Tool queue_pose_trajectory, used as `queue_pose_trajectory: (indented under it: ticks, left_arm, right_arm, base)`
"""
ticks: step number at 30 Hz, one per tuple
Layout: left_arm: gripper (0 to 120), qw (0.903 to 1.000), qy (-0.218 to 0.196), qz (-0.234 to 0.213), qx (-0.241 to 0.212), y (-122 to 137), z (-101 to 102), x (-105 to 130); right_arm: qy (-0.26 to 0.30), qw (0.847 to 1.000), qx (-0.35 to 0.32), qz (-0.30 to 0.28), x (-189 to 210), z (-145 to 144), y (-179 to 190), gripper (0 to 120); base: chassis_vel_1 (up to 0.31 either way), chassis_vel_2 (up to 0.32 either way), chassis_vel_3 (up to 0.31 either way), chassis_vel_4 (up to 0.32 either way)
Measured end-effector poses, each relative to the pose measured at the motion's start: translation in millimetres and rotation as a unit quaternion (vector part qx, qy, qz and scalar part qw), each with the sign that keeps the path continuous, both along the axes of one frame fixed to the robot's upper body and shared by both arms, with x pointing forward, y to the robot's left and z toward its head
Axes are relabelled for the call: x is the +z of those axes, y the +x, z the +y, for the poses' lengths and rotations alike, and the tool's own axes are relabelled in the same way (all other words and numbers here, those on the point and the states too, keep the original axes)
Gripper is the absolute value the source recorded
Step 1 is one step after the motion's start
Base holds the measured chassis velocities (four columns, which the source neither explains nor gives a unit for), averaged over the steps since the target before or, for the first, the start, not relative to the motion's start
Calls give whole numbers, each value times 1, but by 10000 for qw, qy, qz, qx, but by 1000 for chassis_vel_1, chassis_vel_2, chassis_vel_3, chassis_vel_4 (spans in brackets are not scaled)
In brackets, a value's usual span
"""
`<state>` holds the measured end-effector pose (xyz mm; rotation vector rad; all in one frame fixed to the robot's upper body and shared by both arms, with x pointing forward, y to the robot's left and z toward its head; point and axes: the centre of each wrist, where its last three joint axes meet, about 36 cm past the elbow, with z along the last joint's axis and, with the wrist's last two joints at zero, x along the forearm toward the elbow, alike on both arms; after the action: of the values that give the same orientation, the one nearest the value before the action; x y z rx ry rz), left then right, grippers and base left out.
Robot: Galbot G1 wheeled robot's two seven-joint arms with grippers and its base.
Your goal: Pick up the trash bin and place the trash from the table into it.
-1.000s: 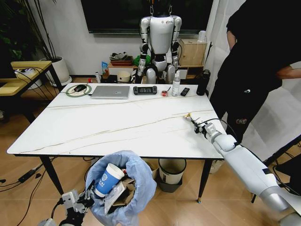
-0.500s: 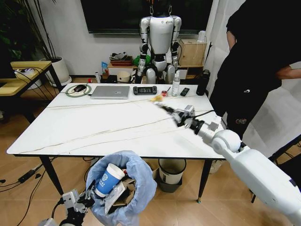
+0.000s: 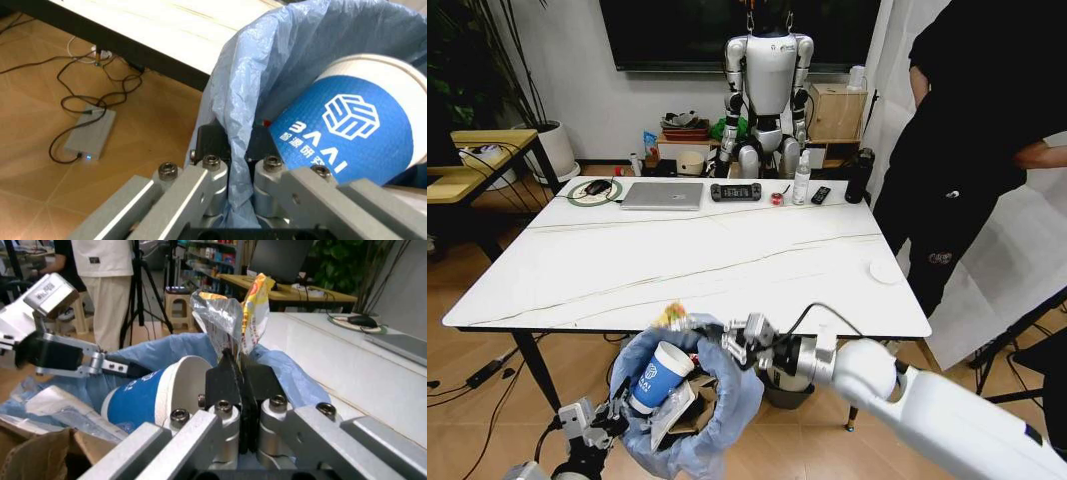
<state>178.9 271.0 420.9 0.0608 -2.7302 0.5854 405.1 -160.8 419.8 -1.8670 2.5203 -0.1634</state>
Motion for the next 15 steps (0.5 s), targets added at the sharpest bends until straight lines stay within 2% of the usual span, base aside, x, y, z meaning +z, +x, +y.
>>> queue_pose_trajectory:
  ticks: [7, 15]
  left_arm:
    - [0, 10000, -14, 17, 4, 1, 0, -3]
    - [0, 10000, -19, 70, 11, 1, -1, -7]
  right_arm:
    - [103, 9999, 62, -103, 8, 4, -1, 0]
    - [279, 9983, 478, -188, 29, 17, -12, 0]
  base:
    - [0, 0, 0, 0]
    - [0, 0, 0, 0]
